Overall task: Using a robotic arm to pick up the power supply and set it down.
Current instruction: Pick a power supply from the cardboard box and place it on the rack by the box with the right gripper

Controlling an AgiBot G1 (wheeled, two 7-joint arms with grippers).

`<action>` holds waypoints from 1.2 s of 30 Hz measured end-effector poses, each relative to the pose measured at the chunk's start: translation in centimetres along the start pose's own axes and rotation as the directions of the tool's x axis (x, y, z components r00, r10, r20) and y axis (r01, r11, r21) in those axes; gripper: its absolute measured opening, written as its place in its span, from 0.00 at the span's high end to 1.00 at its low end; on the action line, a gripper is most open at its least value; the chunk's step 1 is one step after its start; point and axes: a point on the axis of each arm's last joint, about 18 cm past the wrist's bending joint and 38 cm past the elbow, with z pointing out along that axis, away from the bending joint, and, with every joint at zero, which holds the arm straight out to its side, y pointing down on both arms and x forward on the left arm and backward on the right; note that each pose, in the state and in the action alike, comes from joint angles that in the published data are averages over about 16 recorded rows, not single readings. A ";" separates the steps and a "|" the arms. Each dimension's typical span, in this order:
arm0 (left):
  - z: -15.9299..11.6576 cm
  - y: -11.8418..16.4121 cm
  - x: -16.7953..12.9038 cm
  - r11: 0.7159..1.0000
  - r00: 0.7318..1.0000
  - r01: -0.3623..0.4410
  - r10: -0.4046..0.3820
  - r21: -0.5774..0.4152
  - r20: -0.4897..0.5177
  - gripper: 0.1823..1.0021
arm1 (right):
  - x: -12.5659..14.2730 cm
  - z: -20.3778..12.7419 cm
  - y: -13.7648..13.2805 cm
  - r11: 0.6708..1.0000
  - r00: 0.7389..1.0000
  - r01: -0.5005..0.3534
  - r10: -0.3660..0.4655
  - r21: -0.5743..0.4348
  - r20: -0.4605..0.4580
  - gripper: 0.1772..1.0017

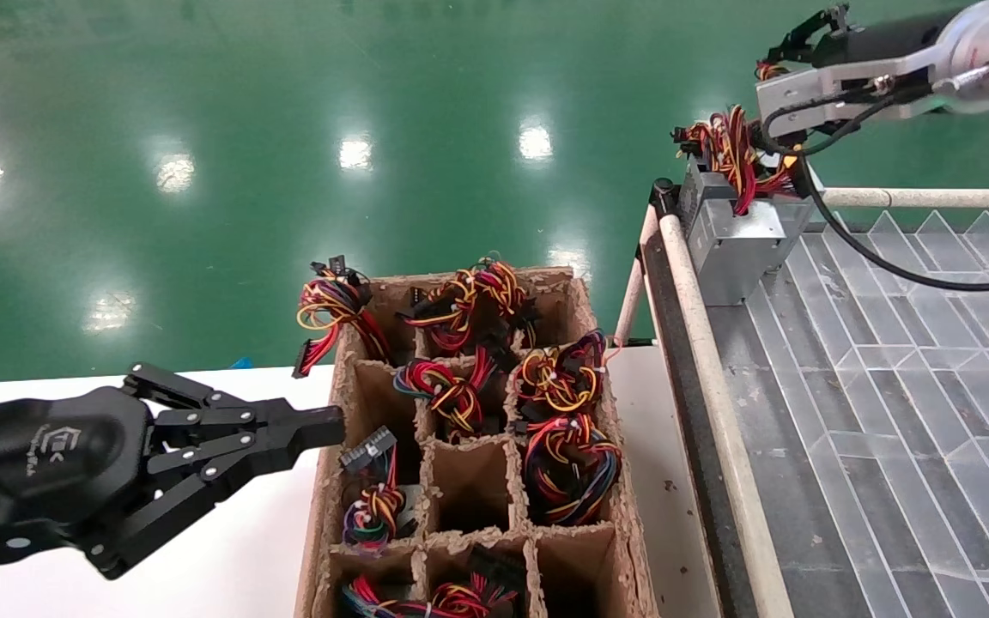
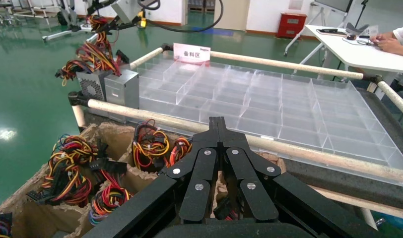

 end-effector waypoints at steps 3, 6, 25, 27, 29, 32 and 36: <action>0.0 0.0 0.0 1.000 1.000 0.000 0.000 0.000 0.000 0.99 | 0.4 0.0 -0.2 1.000 1.000 -0.003 0.003 0.005 -0.003 0.72; 0.0 0.0 0.0 1.000 1.000 0.000 0.000 0.000 0.000 0.99 | 0.8 0.0 -0.5 1.000 1.000 -0.011 0.011 0.013 -0.009 0.66; 0.0 0.0 0.0 1.000 1.000 0.000 0.000 0.000 0.000 0.99 | 5.7 -0.9 -2.5 0.993 0.987 -0.058 0.072 0.102 -0.141 0.19; 0.0 0.0 0.0 1.000 1.000 0.000 0.000 0.000 0.000 0.99 | 5.7 -0.9 -2.7 0.991 0.985 -0.067 0.085 0.118 -0.150 0.15; 0.0 0.0 0.0 1.000 1.000 0.000 0.000 0.000 0.000 0.99 | 5.5 -0.9 -3.0 0.986 0.982 -0.089 0.111 0.141 -0.154 0.11; 0.0 0.0 0.0 1.000 1.000 0.000 0.000 0.000 0.000 0.99 | 4.8 -0.7 -3.5 0.973 0.974 -0.137 0.166 0.185 -0.154 0.08; 0.0 0.0 0.0 1.000 1.000 0.000 0.000 0.000 0.000 0.99 | 3.3 -0.6 -4.5 0.939 0.954 -0.224 0.267 0.262 -0.139 0.04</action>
